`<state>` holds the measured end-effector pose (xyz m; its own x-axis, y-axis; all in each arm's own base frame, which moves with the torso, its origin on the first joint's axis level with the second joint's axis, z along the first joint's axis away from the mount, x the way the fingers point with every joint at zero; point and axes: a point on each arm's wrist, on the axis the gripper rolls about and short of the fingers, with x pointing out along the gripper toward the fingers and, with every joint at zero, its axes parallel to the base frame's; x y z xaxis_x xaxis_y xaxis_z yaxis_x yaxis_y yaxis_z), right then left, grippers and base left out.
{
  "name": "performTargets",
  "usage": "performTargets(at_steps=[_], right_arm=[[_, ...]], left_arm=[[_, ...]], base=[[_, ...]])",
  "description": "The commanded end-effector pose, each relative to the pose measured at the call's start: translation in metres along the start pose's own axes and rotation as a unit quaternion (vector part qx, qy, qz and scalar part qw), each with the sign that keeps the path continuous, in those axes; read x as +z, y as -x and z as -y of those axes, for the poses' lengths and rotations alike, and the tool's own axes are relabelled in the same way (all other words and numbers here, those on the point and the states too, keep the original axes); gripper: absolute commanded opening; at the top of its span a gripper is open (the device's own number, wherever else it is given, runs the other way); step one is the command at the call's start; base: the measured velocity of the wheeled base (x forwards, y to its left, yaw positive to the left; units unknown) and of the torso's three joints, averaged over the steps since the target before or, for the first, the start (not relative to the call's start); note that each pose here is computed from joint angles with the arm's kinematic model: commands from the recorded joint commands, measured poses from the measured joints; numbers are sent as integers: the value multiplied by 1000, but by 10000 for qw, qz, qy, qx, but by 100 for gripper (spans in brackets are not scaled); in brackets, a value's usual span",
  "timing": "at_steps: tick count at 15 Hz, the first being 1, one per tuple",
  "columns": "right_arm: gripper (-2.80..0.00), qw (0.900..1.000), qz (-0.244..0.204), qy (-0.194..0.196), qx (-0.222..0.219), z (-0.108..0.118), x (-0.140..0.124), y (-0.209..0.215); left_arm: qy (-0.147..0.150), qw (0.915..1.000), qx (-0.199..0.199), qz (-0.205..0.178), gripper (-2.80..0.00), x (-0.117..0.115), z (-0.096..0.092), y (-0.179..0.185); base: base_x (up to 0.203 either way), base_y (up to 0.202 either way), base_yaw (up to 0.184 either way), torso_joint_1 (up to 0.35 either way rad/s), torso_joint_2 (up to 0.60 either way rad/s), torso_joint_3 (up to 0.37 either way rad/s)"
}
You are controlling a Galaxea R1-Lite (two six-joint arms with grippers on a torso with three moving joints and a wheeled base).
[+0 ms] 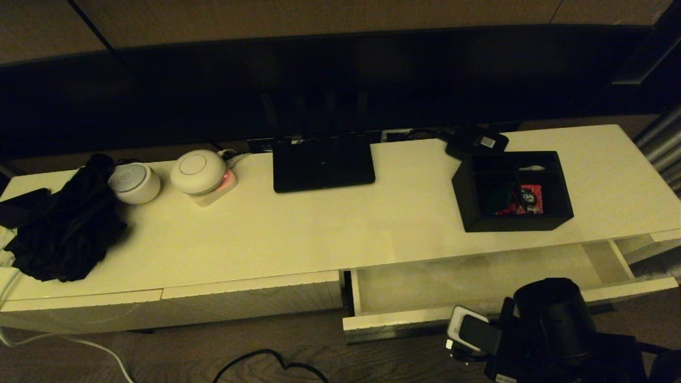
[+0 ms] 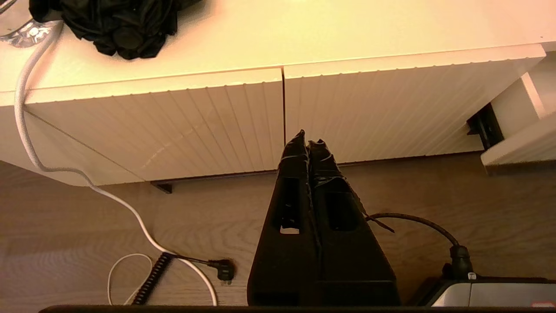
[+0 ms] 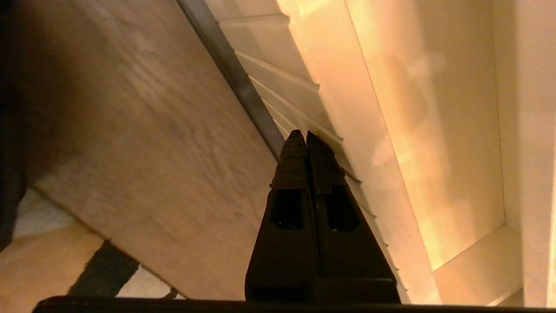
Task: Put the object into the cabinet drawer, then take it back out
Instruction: Close the drawer
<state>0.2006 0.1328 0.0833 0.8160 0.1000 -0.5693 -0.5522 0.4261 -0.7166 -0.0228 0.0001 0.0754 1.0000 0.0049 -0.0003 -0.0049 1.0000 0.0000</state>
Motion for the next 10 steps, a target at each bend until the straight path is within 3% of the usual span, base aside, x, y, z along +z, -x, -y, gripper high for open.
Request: performTargets(at_steps=[1, 10], right_arm=[[-280, 10000, -45, -24, -56, 4, 2, -7], [-280, 9995, 116, -96, -268, 18, 20, -30]], left_arm=[[0, 10000, 6, -14, -280, -1, 0, 0], [0, 10000, 6, -14, -280, -1, 0, 0]], base=[[0, 0, 0, 0, 0, 0], [0, 0, 0, 0, 0, 0]])
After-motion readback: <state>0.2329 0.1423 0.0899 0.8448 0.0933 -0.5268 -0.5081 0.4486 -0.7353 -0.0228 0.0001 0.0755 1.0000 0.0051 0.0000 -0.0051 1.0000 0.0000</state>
